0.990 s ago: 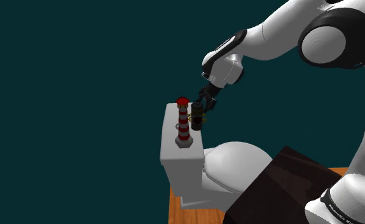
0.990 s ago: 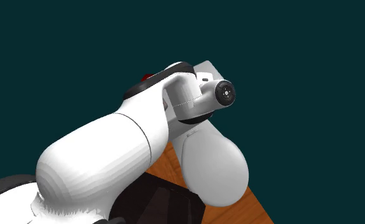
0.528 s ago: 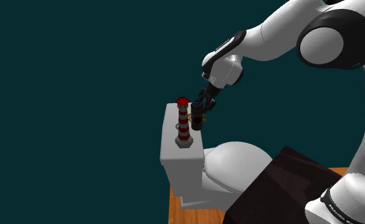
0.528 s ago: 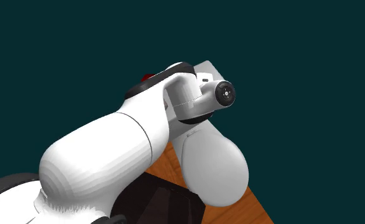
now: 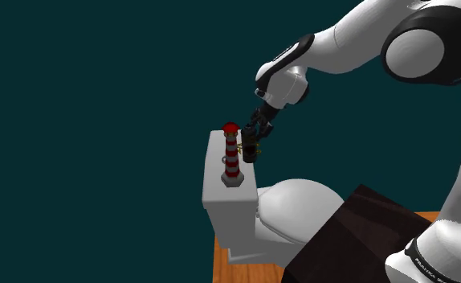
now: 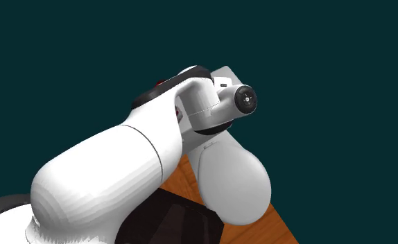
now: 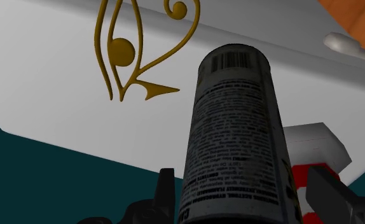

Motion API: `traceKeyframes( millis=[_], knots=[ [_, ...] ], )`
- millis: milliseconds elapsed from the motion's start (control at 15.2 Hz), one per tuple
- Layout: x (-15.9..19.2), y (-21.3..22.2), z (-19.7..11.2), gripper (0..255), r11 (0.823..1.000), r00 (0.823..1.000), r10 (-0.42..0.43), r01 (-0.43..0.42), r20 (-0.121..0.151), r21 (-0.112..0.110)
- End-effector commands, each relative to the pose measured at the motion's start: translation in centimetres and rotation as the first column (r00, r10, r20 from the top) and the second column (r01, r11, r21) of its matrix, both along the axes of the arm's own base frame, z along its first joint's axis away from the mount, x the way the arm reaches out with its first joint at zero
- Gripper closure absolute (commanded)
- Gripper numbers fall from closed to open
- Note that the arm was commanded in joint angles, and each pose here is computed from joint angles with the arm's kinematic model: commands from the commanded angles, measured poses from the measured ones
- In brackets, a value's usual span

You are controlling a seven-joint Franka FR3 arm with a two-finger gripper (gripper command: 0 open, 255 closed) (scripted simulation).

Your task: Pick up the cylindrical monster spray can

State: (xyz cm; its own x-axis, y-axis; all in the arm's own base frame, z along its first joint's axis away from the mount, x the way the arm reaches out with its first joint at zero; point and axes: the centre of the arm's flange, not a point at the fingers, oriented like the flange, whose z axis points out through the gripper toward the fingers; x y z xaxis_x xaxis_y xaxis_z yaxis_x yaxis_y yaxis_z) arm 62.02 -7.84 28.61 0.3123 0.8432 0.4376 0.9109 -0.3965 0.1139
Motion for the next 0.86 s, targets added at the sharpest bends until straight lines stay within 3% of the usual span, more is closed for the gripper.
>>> traceKeyframes(
  millis=[0, 792],
  knots=[
    [0.1, -0.1, 1.1, 255, 1.000, 1.000, 0.000, 0.000, 0.001, 0.000],
    [0.1, -0.1, 6.5, 255, 1.000, 1.000, 0.000, 0.000, 0.001, 0.000]
  ],
)
